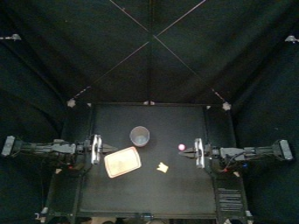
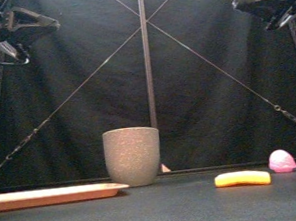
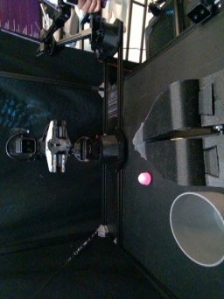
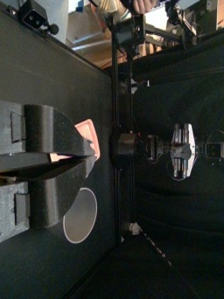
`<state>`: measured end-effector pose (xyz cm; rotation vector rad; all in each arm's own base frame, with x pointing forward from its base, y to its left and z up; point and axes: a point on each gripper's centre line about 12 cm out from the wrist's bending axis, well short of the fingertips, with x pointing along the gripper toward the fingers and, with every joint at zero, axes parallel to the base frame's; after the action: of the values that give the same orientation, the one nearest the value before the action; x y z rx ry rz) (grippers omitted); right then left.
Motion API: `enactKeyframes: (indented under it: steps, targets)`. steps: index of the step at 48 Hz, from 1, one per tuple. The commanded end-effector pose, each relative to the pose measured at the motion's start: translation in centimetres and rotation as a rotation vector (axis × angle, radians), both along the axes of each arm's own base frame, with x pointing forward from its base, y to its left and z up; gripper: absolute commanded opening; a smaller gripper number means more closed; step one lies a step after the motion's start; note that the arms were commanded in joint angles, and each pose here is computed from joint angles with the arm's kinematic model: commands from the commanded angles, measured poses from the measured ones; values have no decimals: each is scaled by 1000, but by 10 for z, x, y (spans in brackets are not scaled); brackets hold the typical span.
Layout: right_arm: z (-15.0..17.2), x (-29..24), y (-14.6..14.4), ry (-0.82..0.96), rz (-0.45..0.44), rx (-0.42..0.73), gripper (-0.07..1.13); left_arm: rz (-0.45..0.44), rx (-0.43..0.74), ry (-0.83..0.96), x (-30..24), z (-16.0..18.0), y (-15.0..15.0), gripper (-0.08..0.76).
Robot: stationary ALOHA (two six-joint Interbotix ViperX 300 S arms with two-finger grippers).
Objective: Pick the fries then place it on the pink plate
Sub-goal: Pick the fries
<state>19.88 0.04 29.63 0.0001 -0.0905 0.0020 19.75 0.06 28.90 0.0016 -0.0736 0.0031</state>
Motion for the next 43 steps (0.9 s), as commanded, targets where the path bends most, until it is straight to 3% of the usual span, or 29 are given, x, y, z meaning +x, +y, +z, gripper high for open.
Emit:
enactKeyframes:
  steps: [1,15,22,28,35,43]
  targets:
    - [-6,7,-2,35,-8,9,-4,-3,3,5,3,0,0,-66]
    - [-59,39,-21,361,-100,93,95,-2,1,-18,3,5,0,-6]
    - [-80,48,-35,544,-175,232,342,-2,1,-20,4,5,0,-6]
    - [-80,53,-43,579,-215,329,698,-1,1,-14,4,3,0,-4]
    - [-78,54,-47,567,-229,328,1037,4,2,-11,4,2,1,-4]
    - [-77,59,-46,544,-225,320,1062,21,3,-14,4,2,4,-4]
